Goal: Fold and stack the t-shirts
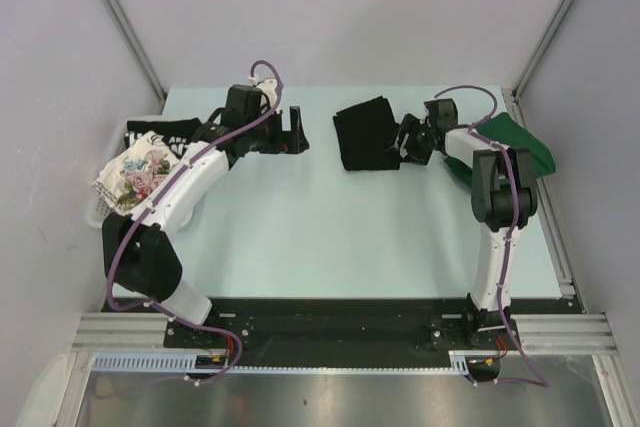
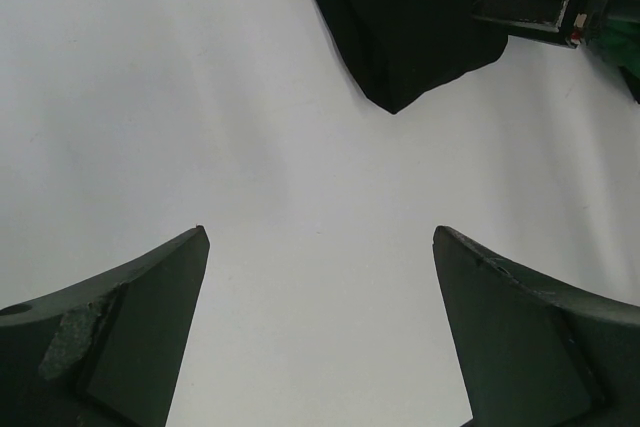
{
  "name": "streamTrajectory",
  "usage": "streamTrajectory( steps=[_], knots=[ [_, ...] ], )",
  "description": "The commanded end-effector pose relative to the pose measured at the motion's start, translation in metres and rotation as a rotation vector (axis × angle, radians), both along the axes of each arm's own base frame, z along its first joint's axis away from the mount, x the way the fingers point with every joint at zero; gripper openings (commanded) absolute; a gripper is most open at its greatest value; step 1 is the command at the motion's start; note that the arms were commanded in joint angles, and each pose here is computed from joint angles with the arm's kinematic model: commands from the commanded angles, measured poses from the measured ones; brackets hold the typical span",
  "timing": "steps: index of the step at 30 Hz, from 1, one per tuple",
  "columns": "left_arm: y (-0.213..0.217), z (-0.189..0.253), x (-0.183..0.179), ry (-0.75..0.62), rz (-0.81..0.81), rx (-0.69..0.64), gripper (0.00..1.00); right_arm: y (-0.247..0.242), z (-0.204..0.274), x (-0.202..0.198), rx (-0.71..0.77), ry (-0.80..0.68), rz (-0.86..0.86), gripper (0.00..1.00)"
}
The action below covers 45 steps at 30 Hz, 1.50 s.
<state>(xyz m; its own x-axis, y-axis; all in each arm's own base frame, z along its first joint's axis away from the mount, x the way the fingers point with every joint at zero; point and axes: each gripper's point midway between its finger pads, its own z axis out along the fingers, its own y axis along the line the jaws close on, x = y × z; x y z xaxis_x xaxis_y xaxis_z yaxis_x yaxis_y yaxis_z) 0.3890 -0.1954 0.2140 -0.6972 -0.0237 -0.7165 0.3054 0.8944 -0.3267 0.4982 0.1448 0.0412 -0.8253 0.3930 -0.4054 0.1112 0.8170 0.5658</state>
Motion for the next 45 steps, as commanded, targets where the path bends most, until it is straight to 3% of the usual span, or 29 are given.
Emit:
streamTrajectory(
  steps=[1,11,21,29,39,45],
  knots=[
    [-0.003,0.02,0.008,-0.051,0.002,-0.011,0.99,0.004,-0.028,-0.007,0.012,0.071,0.0,0.7],
    [-0.006,0.018,0.009,-0.048,0.003,-0.024,1.0,0.013,-0.039,-0.021,0.019,0.127,0.04,0.54],
    [-0.009,0.014,0.014,-0.049,0.011,-0.036,1.0,0.027,-0.048,-0.039,0.064,0.189,0.094,0.26],
    [-0.026,-0.003,0.044,-0.05,-0.006,-0.065,1.0,0.053,-0.03,-0.061,0.085,0.208,0.177,0.04],
    [-0.064,-0.009,0.112,-0.079,-0.029,-0.16,0.99,0.087,-0.015,-0.136,0.03,0.309,0.336,0.0],
    [-0.08,-0.04,0.137,-0.017,-0.033,-0.19,1.0,0.083,-0.007,-0.166,-0.017,0.333,0.361,0.0]
  ],
)
